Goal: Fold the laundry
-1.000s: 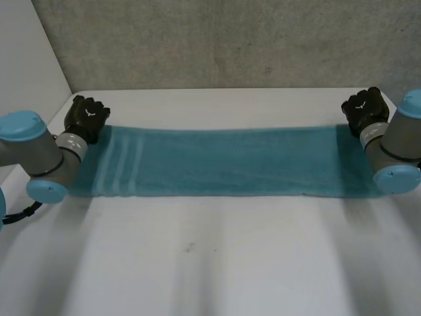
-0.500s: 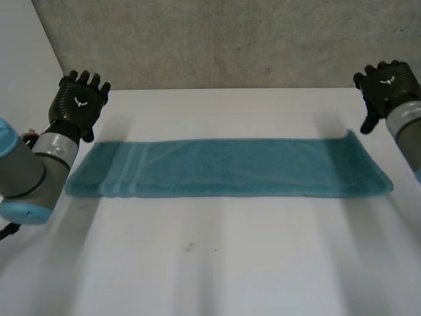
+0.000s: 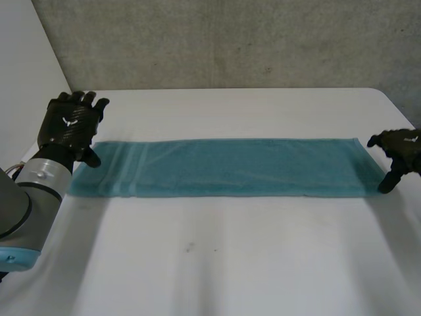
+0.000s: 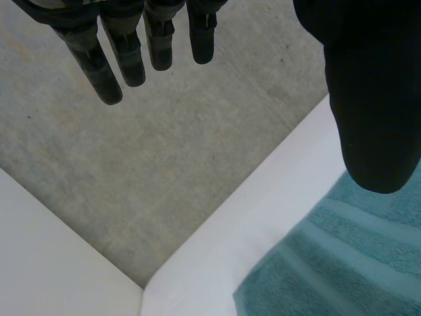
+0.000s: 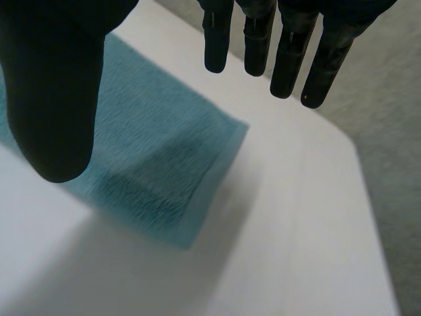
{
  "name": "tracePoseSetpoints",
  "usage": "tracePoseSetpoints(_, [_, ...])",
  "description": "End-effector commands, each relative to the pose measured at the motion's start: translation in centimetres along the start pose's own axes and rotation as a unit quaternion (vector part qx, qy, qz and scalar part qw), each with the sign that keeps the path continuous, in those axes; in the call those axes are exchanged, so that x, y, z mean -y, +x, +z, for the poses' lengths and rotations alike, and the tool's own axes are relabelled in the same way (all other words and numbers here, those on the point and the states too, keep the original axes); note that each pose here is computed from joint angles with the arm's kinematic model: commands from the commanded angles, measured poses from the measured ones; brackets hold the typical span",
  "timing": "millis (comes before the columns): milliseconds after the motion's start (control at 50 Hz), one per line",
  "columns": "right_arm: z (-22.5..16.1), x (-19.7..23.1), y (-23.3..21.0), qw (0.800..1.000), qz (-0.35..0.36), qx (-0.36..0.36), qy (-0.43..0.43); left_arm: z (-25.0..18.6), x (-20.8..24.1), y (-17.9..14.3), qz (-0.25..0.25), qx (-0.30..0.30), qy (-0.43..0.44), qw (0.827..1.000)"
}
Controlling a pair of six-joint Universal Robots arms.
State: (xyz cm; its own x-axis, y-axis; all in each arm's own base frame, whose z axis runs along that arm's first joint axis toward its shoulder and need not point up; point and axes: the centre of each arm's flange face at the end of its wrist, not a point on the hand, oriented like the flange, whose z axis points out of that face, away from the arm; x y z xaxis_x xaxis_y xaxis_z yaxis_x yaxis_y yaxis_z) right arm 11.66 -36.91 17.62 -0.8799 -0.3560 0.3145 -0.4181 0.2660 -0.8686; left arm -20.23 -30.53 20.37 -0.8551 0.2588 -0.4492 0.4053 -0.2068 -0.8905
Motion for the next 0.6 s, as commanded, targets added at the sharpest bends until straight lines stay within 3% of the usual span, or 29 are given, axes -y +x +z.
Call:
tracePoseSetpoints(20, [2.0,-2.5,-0.5,1.0,0.005,0.017,-0.007,0.1,-1.0,0.4,-0.008,0.001,-0.016,1.0])
tracePoseSetpoints(600, [4.7,-4.7,0.5,1.0,-0.022,0.002,-0.013,0.1,-1.6,0.6,-0.01,-0.002,-0.024,1.0])
